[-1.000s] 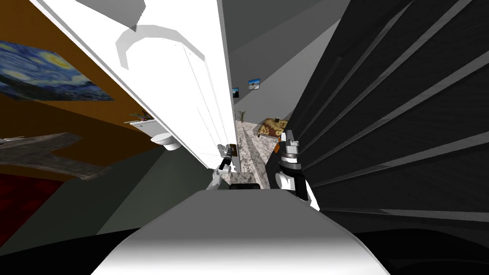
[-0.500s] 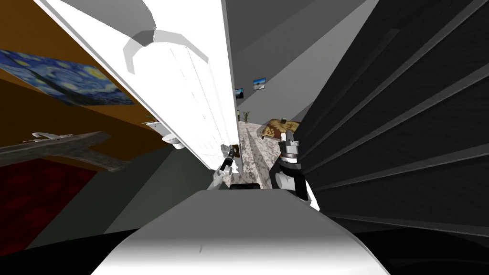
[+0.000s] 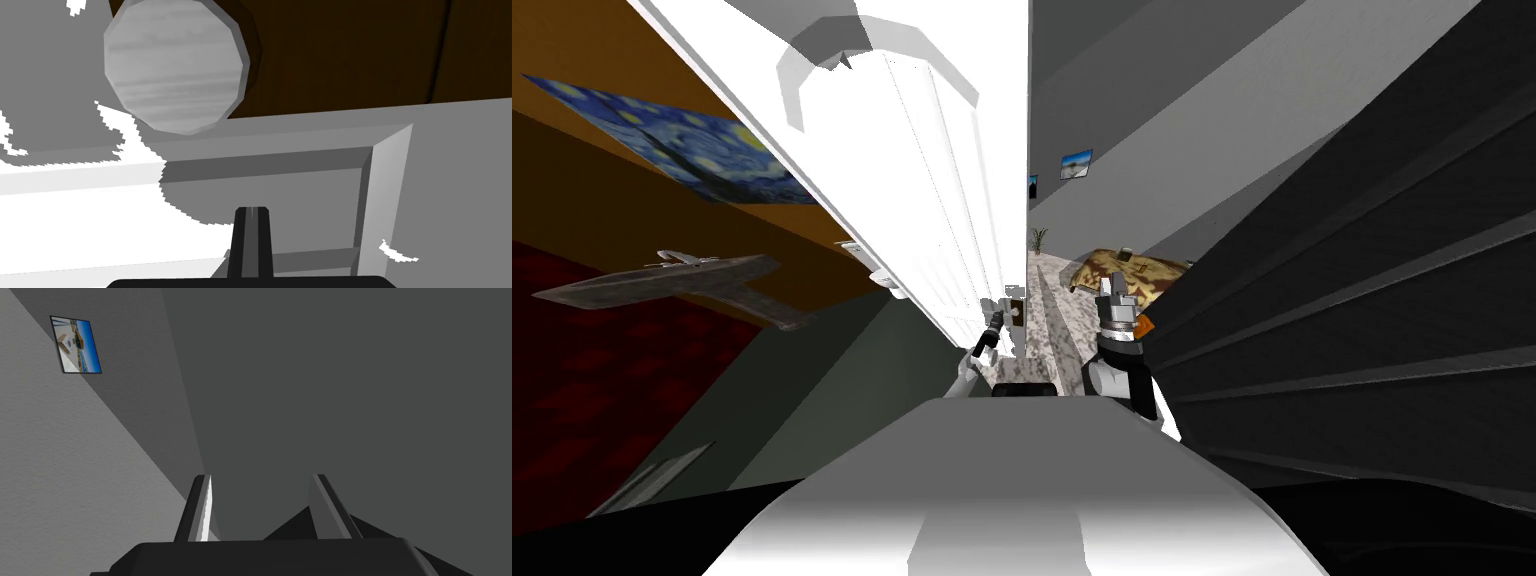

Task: Push the door open

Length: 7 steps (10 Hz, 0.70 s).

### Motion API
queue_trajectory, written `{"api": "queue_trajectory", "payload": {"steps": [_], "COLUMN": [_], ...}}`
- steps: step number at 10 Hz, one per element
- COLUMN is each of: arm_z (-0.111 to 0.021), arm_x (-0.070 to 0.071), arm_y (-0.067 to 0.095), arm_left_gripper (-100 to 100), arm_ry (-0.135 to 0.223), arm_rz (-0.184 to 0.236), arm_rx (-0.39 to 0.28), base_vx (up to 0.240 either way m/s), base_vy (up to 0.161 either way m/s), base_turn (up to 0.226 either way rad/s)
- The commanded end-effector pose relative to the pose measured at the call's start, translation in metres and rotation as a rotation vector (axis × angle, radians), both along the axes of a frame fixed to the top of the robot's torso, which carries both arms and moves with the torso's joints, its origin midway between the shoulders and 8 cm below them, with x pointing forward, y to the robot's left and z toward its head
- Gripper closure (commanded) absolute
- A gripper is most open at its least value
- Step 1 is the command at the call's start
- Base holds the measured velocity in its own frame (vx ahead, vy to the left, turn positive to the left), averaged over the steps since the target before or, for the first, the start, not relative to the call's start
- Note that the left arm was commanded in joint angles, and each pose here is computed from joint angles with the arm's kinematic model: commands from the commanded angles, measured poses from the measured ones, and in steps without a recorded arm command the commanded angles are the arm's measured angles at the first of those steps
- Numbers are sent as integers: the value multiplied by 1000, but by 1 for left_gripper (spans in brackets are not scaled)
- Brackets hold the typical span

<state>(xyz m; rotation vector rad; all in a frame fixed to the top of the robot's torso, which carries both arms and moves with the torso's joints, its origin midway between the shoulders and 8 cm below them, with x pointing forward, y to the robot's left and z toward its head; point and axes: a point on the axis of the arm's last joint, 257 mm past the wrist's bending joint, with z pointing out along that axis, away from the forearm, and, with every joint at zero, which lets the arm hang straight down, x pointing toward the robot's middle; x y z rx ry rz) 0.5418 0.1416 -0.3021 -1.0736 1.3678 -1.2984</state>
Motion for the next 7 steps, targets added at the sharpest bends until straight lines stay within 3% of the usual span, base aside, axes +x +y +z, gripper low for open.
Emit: {"api": "queue_trajectory", "payload": {"steps": [1, 7], "arm_z": [0, 6], "arm_x": [-1, -4], "arm_y": [-2, -24], "arm_left_gripper": [-100, -100], "arm_ry": [2, 7], "arm_rz": [-2, -17], "arm_rx": [-6, -57], "base_vx": [-218, -213], "base_vy": [-29, -45], "base_turn": [6, 26]}}
